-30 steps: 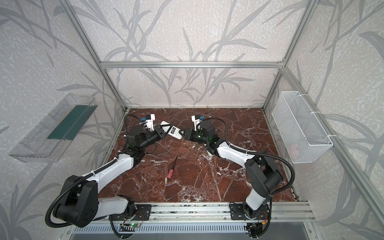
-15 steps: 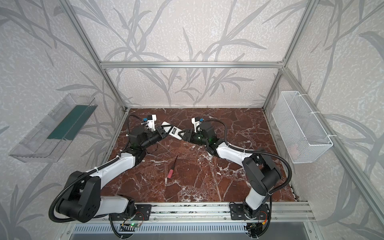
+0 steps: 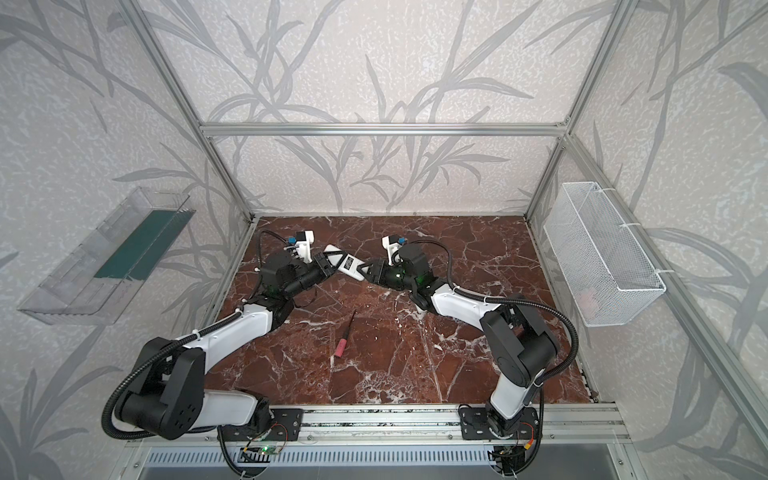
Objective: Unload the batteries from the remote control
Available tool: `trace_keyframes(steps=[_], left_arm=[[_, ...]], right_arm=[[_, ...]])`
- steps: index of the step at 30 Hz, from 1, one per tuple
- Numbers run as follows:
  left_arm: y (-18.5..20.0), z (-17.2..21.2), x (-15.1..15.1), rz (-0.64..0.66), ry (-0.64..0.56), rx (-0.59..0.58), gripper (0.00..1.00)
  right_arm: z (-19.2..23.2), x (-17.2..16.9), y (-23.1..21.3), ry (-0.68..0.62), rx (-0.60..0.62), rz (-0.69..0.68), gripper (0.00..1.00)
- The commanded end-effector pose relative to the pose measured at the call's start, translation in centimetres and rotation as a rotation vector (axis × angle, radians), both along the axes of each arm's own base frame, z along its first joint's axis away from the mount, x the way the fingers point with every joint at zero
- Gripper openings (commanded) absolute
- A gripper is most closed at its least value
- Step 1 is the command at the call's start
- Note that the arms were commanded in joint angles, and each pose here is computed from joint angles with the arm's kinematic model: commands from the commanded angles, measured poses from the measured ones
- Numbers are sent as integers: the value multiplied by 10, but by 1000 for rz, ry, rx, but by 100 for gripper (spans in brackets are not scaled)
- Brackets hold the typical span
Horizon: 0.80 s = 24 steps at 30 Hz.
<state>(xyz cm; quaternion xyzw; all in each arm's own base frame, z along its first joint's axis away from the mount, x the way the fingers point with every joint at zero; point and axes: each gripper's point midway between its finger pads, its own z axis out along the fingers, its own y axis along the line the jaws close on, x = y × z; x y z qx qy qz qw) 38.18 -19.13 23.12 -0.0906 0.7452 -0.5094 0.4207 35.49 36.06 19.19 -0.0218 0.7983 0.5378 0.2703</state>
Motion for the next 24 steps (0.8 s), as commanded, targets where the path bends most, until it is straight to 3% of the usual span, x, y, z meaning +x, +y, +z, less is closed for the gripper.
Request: trace_keyframes(steps=[1,8,12,16,18,24], left_arm=[[-7,54,0,-35,-139,-64,0],[-8,57,-2,-42,-141,-73,0],[-8,57,-3,-37,-145,-88,0],[-9,53,-2,-44,-138,-102,0],[-10,51,-2,-47,-132,-103,0],[-9,55,-2,-42,-142,-84,0]], right_arm=[[-22,-3,-6,43,-62,-16,41],[-27,-1,-6,53,-63,-23,37],[-29,0,-5,70,-62,-27,55],[-26,4,0,72,-50,-19,60],[-26,6,3,71,-41,-16,58],[-39,2,-3,92,-73,-25,39]])
